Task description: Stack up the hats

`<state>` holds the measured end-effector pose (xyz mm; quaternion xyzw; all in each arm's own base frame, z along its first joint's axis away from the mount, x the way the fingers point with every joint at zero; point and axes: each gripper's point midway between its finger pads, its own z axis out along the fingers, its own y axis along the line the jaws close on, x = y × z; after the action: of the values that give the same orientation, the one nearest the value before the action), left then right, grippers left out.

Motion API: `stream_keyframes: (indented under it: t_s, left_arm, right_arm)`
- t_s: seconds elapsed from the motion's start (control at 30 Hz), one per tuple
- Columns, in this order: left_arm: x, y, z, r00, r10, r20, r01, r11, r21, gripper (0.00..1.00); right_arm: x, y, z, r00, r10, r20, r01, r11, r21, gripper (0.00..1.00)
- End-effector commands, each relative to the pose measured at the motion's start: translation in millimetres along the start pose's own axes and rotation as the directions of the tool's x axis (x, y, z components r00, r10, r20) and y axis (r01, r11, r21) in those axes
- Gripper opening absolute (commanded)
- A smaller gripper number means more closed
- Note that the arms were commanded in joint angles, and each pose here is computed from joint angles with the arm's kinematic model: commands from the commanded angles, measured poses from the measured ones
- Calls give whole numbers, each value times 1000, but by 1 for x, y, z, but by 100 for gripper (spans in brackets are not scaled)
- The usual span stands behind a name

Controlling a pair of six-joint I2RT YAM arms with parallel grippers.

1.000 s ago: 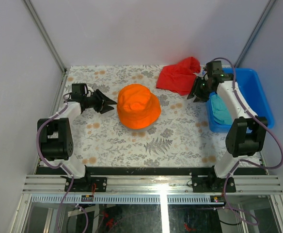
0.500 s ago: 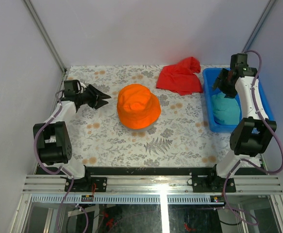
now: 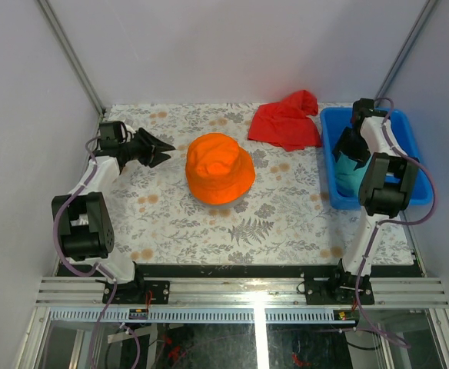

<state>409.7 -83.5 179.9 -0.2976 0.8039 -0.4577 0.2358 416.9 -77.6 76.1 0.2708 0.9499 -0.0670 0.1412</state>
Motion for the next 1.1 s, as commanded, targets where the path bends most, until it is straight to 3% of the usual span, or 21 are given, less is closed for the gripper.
stream_keyframes:
  t_s: [0.0,0.43,0.5,0.6,0.7,0.83,1.07]
  left_arm:
    - [-8,-3,1,1000,9,9,-9,1000,-7,41]
    - [-8,0,1,1000,3,13,-2,1000,-29,40]
    - [-9,-3,0,1000,2,16,-2,1000,-26,39]
    - [-11,-11,-3,1000,11,26,-11,1000,-13,37]
    - [-11,-21,-7,999,28,33,-29,1000,4,35]
    - [-6,-37,-9,998,52,27,-53,998,24,35]
    - [-1,-72,-21,995,87,39,-90,993,83,34]
  right_arm:
    - [-31,6,0,997,41,60,-41,999,-6,72]
    - [-17,21,47,997,74,-30,-75,996,-53,73]
    - [-14,17,51,996,75,-40,-77,996,-44,65]
    - [-11,9,54,995,87,-42,-88,996,-33,25]
    - [-12,0,49,994,101,-27,-102,994,-34,1]
    - [-18,-11,26,992,121,21,-120,992,-42,0]
    - [-41,-14,-64,962,216,168,-188,967,-170,0]
